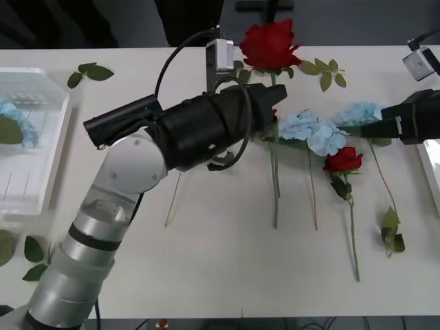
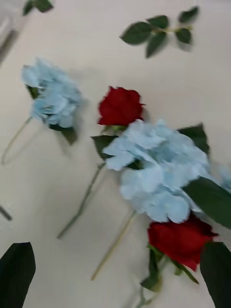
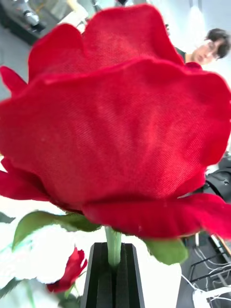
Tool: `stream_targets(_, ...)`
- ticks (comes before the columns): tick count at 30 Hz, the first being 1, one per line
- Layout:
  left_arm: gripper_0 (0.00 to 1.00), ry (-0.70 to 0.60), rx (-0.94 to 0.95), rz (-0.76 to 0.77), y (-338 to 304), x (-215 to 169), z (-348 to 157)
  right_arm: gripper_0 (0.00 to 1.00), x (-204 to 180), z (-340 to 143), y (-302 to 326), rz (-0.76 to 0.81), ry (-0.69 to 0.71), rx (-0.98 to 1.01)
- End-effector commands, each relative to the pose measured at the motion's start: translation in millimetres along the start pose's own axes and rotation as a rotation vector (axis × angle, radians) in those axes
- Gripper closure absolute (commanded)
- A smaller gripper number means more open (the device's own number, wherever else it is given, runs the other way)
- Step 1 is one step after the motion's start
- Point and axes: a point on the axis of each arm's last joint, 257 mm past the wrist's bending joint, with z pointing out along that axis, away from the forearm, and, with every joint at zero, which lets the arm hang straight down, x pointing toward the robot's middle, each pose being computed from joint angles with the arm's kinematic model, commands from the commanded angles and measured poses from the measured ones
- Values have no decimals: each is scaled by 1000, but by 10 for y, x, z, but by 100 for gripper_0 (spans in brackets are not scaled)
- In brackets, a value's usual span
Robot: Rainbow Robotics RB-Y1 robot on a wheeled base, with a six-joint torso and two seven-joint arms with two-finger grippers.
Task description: Place the red flowers into the right box and the blue flowers into the left box. If a person shows an open palm, hand one flower to the person first, then continue sorting.
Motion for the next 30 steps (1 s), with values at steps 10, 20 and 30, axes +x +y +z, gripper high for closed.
stream_targets(10, 100, -19, 98, -46, -368, -143, 278, 0, -67, 50, 723, -125, -81, -338)
stream_targets(20, 100, -16, 103, -47, -389, -130, 284, 0, -79, 272, 971, -114, -117, -423)
stream_targets(30, 100, -16, 102, -43, -380, -135, 275, 0, -142, 598, 1232, -93, -148, -477)
